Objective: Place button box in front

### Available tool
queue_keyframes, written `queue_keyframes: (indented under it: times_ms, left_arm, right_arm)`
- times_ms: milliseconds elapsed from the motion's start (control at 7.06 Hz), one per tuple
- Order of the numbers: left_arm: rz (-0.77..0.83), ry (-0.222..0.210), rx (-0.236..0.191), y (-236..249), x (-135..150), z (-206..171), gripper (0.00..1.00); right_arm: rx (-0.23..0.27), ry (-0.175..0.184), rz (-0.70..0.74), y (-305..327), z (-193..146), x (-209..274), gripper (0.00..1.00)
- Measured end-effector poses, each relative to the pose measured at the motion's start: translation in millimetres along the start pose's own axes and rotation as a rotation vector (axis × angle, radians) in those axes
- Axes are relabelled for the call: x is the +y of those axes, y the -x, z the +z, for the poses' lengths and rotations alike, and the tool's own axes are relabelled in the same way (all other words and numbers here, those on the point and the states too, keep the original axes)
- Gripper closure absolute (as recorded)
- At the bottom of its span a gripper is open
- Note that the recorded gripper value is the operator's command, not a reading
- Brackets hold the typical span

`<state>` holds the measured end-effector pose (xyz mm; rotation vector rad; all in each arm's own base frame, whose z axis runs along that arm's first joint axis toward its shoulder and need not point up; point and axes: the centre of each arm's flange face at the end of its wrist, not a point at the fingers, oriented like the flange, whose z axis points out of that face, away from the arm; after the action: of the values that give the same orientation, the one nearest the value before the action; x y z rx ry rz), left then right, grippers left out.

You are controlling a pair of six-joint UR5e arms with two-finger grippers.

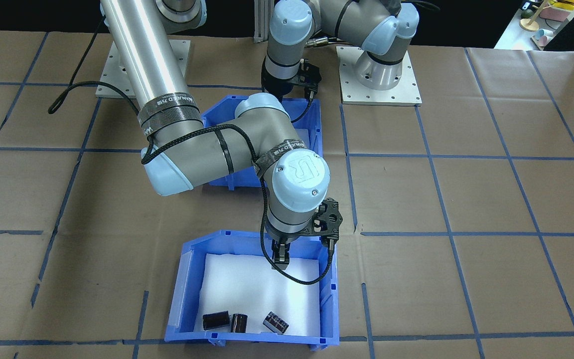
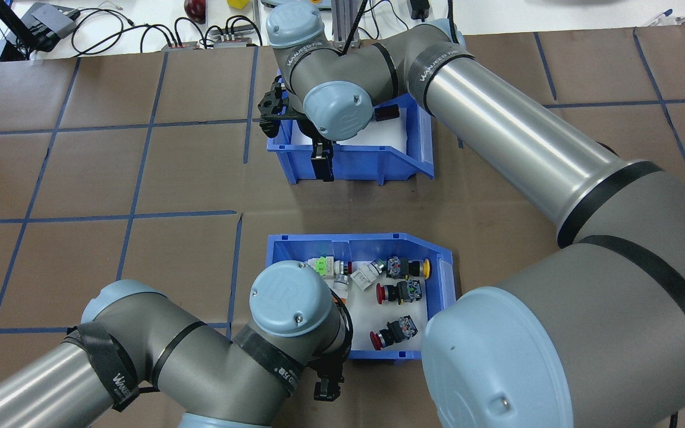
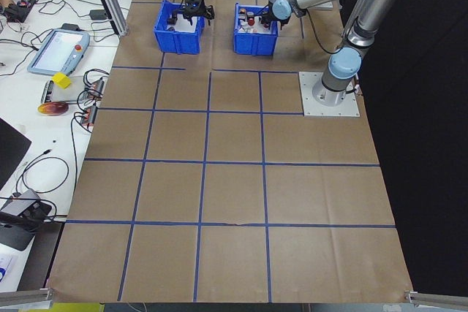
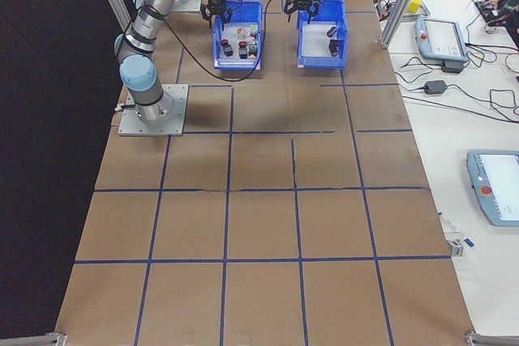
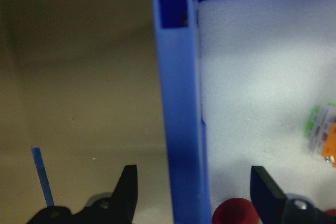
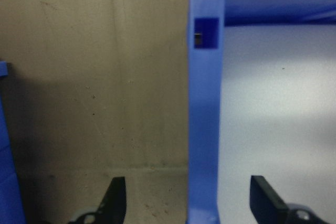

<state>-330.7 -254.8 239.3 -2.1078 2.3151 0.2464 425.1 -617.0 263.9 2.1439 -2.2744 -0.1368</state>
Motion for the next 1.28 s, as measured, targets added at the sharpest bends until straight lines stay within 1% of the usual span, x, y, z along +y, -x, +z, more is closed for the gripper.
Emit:
queue_keyframes:
  times_ms: [142,283,425,567,708,850,992,1133,1275]
  left_arm:
    - [-0.007,0.024,-0.003,1,3,-1,0.92]
    - [-0.01,0.049,-0.004,1,5,-2,0.98]
    - [-0.011,0.063,-0.001,2,7,-4,1.0]
    - [-0.012,0.07,0.002,2,7,-5,1.0]
    - [-0.012,0.074,0.007,3,8,-8,1.0]
    - [-0.008,0.078,0.022,5,8,-14,1.0]
    - [0.001,0.077,0.047,9,7,-25,1.0]
    - [0.014,0.057,0.078,10,2,-36,1.0]
    - [0.033,0.027,0.106,8,-4,-43,1.0]
  right_arm:
    - [0.006,-0.002,0.003,0,-2,1,0.83]
    - [0.01,-0.003,0.005,-1,-4,1,0.93]
    - [0.018,-0.007,0.008,-3,-9,3,0.94]
    - [0.036,-0.009,0.014,-5,-20,6,0.94]
    - [0.068,-0.004,0.024,-8,-39,15,0.95]
    - [0.091,0.005,0.042,-13,-60,34,0.95]
    - [0.096,0.012,0.058,-21,-82,67,0.95]
    - [0.088,0.02,0.061,-30,-100,114,0.95]
    - [0.077,0.026,0.059,-34,-112,164,0.95]
